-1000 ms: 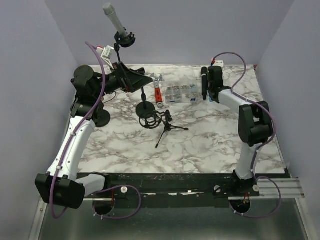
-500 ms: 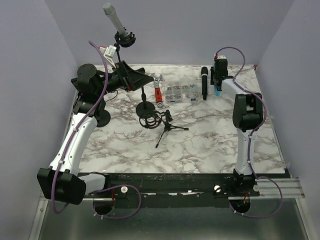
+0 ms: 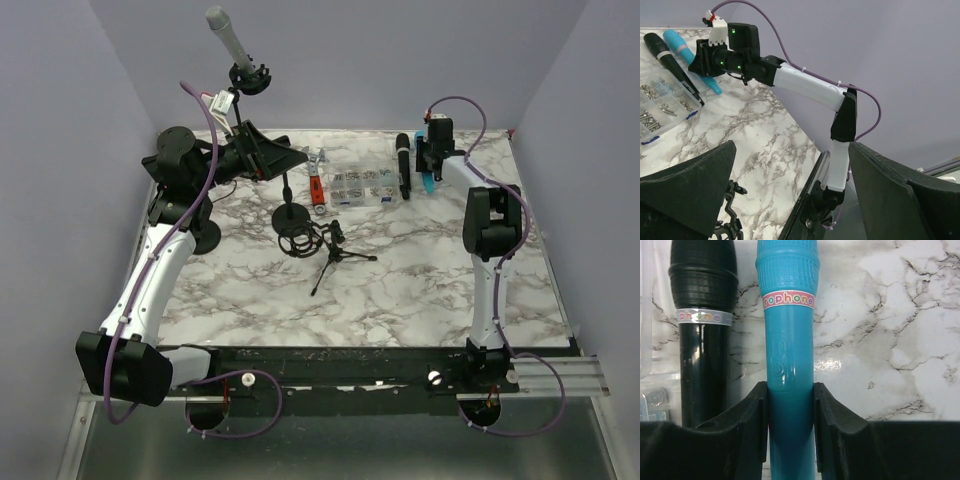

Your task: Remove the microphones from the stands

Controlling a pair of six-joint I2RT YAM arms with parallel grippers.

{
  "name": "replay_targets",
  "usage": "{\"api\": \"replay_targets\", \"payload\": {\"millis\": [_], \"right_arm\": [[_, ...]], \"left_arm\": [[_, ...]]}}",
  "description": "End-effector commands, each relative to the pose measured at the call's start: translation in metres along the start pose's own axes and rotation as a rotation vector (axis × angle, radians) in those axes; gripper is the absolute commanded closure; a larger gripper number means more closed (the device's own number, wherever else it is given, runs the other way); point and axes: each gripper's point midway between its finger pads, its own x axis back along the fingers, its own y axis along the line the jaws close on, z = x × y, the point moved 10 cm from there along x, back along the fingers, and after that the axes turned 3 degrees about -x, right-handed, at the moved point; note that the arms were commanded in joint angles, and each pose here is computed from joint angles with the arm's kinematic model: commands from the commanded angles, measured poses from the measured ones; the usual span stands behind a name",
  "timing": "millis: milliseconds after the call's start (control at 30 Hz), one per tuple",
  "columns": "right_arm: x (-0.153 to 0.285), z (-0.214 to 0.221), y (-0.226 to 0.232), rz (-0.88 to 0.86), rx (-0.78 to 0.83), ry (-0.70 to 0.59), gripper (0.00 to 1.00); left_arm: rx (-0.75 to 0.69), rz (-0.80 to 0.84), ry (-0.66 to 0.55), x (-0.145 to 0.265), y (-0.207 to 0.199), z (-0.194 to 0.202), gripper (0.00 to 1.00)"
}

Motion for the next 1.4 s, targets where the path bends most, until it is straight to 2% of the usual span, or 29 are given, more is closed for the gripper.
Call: {"api": "replay_targets", "payload": {"millis": [0,267,600,833,1033,1200,1367], "right_arm": [[-0.005,0.009,-0.003,-0.013,-0.052,0.029,0.91],[-0.01,0.018,-0.004,-0.052,-0.082,0.056,0.71],[-0.002,0.006,0.0,-0.111,-0.1,0.049,0.47],[0.027,-0.025,-0.003,-0.103,-0.14,0.004,0.32],[0.075,-0.048,-0.01,-0.046,-0.24,-0.027,0.25],[0.114,-0.045,0.009,-0.192,-0.328,-0.032,0.19],[0.16,-0.042,0.048,-0.52,-0.483,-0.033,0.15]], "left_arm": [[-0.013,0.018,-0.006,0.001,0.0,-0.001,0.01],[-0.008,0.02,-0.006,0.001,0.0,-0.001,0.01],[-0.014,0.023,-0.009,0.001,-0.001,-0.001,0.01],[-0.077,-0.006,-0.023,0.006,-0.008,-0.004,0.01],[-0.157,-0.058,-0.054,0.013,-0.015,-0.007,0.01],[-0.186,-0.08,-0.068,0.017,-0.02,-0.009,0.01],[-0.214,-0.11,-0.089,0.02,-0.021,-0.009,0.01]]}}
